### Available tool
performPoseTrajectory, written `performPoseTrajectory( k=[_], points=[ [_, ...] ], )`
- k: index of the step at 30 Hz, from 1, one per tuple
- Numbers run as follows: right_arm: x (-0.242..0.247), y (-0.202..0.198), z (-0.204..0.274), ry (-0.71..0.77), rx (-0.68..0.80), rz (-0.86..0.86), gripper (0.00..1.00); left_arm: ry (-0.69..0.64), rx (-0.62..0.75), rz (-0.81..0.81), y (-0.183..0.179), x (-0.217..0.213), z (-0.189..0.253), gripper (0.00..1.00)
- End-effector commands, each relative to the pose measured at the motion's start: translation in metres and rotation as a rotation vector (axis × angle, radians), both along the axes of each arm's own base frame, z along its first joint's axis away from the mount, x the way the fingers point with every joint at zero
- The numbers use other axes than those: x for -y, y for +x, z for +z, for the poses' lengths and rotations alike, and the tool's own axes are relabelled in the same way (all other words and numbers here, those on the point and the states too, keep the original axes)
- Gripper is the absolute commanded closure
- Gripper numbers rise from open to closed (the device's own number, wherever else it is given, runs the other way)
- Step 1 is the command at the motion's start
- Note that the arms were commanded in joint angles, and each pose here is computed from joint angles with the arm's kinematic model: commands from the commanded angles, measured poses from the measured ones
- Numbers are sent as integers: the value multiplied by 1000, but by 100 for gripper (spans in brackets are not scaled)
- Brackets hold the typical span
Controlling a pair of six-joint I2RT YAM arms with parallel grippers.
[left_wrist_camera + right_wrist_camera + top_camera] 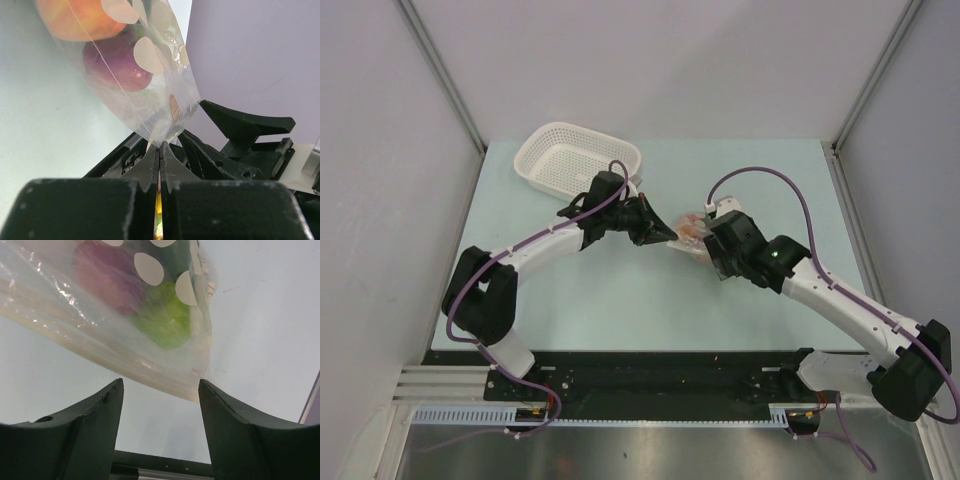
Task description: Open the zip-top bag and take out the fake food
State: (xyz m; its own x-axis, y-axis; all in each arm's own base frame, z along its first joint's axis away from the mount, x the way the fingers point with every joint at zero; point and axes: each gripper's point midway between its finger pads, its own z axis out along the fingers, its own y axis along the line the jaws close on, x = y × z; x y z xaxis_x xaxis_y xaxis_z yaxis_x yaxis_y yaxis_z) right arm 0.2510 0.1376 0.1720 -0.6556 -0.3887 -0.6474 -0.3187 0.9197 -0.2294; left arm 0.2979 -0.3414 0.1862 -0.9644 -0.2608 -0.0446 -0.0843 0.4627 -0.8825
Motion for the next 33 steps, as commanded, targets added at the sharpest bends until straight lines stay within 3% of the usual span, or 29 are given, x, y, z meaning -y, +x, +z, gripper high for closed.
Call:
performPoseTrajectory(
  k=[1,14,17,20,21,25,27,31,33],
  points=[
    [0,20,16,2,107,-62,37,-43,82,-21,7,3,29,100],
    [2,34,26,-7,139,-76,64,-46,105,-47,5,4,31,100],
    [1,37,24,-4,147,-77,81,-70,154,-84,4,7,39,100],
    [1,41,22,-1,142,-95,100,-59,244,-129,3,6,51,80],
    [3,42,23,-1,141,-109,100,-51,288,-132,7,5,62,68],
    [15,31,30,19,119,-193,100,79,414,-122,17,-7,74,49],
    [16,25,44,72,131,-228,100,133,477,-125,17,-16,86,35],
    [6,5,53,136,76,-199,100,188,599,-84,14,-36,113,38],
    [-5,1,49,192,32,-195,100,179,658,-84,2,-44,128,46]
  ],
)
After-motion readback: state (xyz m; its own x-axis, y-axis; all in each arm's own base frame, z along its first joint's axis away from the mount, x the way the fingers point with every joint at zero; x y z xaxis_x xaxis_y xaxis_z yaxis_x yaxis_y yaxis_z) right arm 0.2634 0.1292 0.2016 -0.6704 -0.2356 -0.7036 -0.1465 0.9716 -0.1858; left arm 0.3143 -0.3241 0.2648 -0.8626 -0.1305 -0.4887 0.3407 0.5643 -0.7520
